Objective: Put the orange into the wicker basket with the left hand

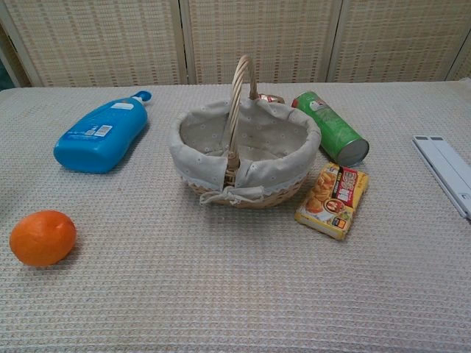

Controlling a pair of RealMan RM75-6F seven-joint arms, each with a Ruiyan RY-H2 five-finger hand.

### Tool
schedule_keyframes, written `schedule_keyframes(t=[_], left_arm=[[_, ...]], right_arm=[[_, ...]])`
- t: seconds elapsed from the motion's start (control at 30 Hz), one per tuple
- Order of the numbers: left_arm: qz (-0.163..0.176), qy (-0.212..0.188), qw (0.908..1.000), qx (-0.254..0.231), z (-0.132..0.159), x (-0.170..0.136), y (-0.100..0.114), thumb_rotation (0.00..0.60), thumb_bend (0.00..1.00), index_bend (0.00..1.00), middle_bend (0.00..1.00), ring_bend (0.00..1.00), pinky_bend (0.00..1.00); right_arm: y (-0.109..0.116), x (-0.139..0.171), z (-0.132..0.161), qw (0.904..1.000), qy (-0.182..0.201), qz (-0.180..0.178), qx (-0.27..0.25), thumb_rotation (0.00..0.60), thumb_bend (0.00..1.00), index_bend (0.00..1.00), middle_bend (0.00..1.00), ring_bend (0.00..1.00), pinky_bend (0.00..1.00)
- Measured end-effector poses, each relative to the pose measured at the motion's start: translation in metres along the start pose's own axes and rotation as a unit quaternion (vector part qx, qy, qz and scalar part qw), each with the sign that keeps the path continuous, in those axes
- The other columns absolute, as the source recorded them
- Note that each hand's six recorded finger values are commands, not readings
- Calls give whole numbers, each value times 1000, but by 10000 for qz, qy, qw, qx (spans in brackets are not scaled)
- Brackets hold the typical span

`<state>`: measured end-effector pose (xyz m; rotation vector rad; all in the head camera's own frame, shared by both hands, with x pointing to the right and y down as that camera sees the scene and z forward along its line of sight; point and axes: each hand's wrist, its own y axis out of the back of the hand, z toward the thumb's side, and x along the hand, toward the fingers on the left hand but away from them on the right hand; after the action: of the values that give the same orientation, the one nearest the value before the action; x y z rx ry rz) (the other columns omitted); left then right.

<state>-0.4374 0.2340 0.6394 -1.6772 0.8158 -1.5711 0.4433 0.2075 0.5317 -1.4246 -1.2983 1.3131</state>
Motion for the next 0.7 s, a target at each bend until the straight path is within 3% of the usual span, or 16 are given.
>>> schedule_keyframes(t=[0.37,0.7], left_arm=[[-69,-49,9999,-63,2,-7,4,600,384,0,0,11,159],[-334,-718,9950,-605,42,-22,18,600,376,0,0,0,125]], right_arm=[[-2,3,3,10000,65,40,22,600,197,0,0,0,120],[-6,-1,3,9999,21,146,31,600,196,12,0,0,121]])
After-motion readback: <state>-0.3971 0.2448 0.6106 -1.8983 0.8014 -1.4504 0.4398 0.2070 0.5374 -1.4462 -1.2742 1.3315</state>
